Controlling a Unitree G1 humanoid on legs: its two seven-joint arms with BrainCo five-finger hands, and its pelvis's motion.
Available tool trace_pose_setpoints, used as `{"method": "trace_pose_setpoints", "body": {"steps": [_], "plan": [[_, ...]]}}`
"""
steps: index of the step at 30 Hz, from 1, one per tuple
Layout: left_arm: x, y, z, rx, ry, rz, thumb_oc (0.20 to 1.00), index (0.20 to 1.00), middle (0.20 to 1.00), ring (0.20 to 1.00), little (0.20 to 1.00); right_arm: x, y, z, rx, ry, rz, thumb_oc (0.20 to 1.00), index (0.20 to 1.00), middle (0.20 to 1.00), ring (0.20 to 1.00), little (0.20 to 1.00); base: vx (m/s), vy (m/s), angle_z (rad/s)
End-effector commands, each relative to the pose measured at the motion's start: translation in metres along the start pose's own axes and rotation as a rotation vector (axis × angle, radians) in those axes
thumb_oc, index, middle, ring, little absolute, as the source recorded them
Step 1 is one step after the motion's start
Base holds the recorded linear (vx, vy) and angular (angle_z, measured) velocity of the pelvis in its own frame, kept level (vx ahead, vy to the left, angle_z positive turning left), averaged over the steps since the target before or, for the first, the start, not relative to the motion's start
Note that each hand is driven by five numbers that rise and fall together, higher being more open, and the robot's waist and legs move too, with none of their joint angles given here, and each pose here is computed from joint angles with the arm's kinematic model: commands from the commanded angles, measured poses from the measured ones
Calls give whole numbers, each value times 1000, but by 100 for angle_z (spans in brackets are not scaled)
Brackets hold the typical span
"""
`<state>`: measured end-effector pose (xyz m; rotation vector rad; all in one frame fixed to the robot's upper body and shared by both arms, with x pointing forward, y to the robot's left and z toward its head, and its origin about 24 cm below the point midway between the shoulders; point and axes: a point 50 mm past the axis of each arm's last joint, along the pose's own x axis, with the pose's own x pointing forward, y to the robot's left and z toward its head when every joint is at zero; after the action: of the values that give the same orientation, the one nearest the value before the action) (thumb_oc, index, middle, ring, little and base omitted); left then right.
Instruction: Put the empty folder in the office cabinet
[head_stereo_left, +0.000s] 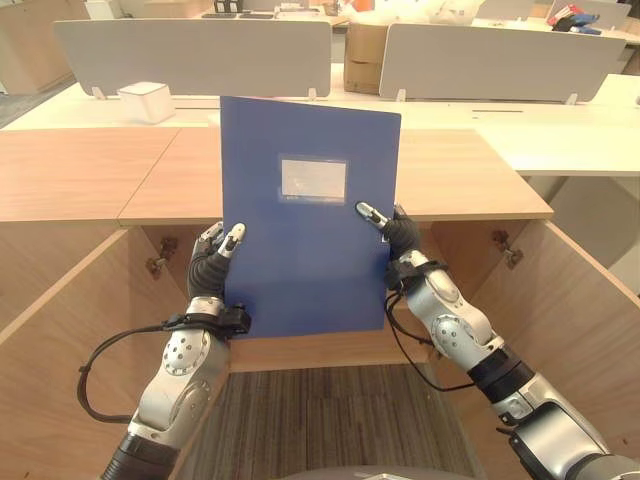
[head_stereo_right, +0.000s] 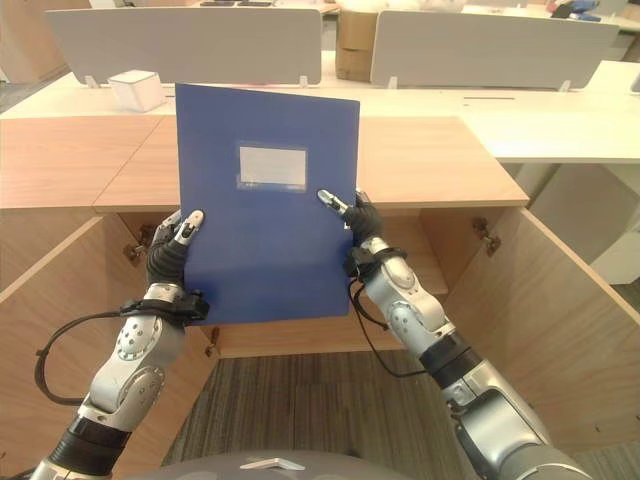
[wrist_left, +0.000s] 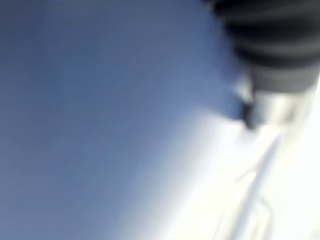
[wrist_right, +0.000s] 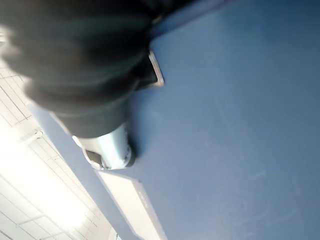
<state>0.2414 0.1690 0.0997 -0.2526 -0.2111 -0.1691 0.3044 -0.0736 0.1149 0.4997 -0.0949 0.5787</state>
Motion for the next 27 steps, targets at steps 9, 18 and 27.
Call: {"method": "trace_pose_setpoints", "body": {"steps": [9, 18, 27], "plan": [[5, 3, 32, 118, -182, 7, 1000, 1000, 1000, 1000, 1000, -18, -14, -13, -115, 69, -16, 200, 200, 200, 200, 200, -6, -1, 1], [10, 25, 55, 298, -249, 43, 1000, 1000, 1000, 1000, 1000, -83, -54, -60, -323, 588, 85, 200, 200, 200, 200, 200, -155, -58, 17], [10, 47, 28, 415, -152, 192, 1000, 1000, 1000, 1000, 1000, -62, -67, -56, -420, 535, 0, 200, 200, 200, 200, 200, -73, -41, 4]]}}
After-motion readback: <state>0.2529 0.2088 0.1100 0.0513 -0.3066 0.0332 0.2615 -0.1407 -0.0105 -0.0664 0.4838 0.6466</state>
